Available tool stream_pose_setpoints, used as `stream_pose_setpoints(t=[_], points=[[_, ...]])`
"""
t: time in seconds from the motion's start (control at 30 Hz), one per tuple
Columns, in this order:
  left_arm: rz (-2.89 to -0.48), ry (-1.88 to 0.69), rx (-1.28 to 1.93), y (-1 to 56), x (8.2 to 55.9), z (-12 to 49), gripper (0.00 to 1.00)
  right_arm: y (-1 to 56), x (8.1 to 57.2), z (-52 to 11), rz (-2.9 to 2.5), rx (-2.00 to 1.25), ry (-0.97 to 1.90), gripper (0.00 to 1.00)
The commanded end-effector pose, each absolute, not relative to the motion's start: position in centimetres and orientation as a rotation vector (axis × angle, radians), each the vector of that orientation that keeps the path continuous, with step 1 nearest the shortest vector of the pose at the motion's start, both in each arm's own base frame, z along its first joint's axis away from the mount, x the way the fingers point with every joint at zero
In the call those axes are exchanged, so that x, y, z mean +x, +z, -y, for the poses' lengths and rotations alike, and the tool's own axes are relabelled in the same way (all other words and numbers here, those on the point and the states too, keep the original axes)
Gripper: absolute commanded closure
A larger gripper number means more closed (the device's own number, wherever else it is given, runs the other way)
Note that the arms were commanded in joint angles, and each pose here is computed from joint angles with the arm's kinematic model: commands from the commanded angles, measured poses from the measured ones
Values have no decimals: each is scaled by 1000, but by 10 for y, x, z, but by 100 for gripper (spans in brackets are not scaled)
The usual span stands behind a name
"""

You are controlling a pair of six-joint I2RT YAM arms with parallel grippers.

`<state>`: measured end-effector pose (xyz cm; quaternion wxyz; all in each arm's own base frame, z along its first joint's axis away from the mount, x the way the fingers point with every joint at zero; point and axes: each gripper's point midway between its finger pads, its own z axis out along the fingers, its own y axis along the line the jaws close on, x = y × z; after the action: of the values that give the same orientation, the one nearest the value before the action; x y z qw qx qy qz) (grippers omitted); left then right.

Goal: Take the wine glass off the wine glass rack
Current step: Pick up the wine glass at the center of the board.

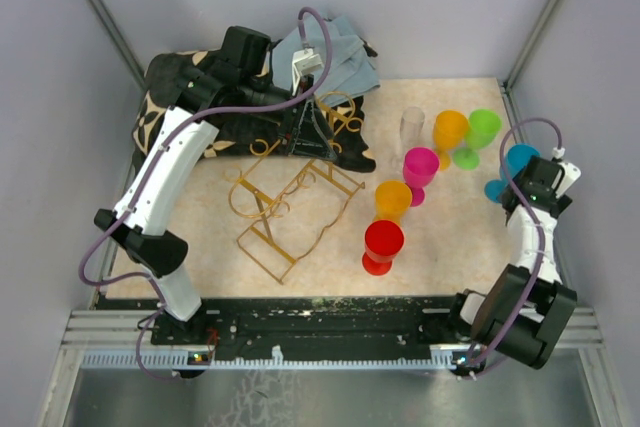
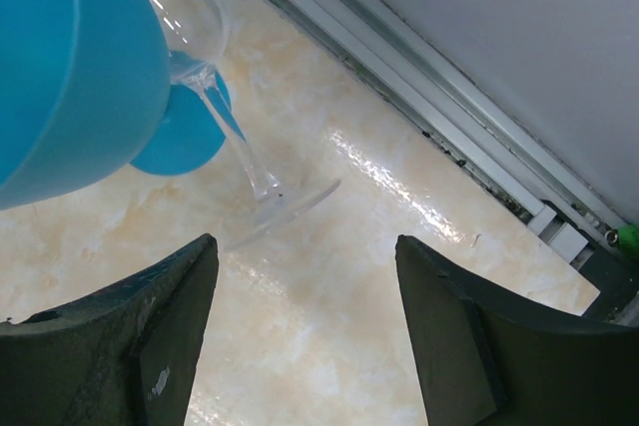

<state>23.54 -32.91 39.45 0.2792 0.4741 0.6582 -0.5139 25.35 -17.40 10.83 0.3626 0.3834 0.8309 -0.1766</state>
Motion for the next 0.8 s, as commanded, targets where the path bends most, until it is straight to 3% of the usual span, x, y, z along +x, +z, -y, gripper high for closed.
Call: stream_pose_setpoints(t=[0.0, 0.77], points=[[-1714, -1386, 1304, 406, 220, 324, 11, 108, 265, 178, -2109, 980, -428, 28], [-1711, -1377, 1307, 409, 215, 320, 11, 91, 272, 181, -2164, 966, -429, 28]])
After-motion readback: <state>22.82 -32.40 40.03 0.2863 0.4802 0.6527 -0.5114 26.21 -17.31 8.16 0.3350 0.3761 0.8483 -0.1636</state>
